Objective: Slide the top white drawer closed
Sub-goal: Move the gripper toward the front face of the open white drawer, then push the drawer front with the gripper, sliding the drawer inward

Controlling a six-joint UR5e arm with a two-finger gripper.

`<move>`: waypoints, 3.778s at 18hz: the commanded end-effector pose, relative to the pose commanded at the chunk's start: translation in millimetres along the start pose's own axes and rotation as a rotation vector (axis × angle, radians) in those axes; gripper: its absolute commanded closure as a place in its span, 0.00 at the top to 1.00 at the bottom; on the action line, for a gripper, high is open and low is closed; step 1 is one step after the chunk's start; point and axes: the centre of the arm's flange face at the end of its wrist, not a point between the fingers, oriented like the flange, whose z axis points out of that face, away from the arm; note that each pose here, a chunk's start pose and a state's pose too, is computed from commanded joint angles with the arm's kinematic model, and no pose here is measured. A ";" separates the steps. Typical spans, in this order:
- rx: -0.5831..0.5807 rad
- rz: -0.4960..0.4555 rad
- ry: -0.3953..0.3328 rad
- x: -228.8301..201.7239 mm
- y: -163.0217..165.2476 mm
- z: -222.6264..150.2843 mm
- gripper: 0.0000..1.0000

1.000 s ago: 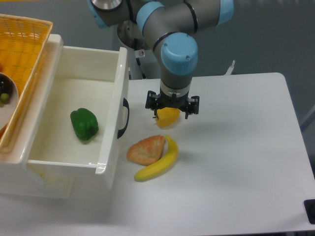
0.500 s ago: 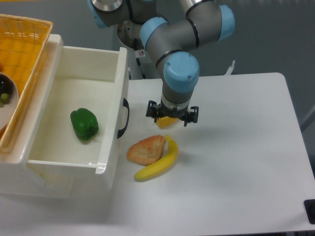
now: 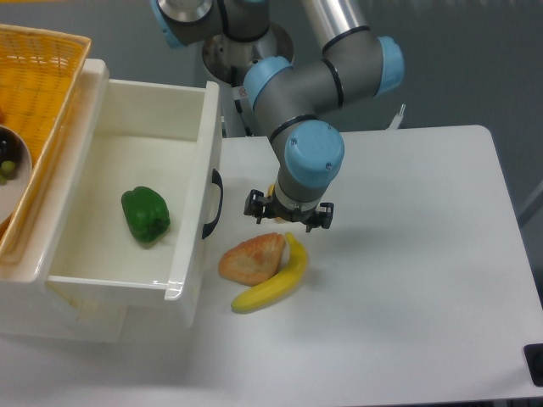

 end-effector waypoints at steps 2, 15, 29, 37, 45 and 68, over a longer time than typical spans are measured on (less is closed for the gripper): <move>0.000 0.006 -0.002 4.3 -1.6 0.5 1.00; -0.010 0.022 0.001 14.6 -2.4 6.2 1.00; -0.013 0.046 -0.003 28.5 -5.0 6.7 1.00; -0.006 0.057 -0.007 36.2 -5.3 2.1 1.00; 0.004 0.061 0.007 39.8 -6.3 1.5 1.00; 0.025 0.076 0.019 67.5 -12.9 -5.2 1.00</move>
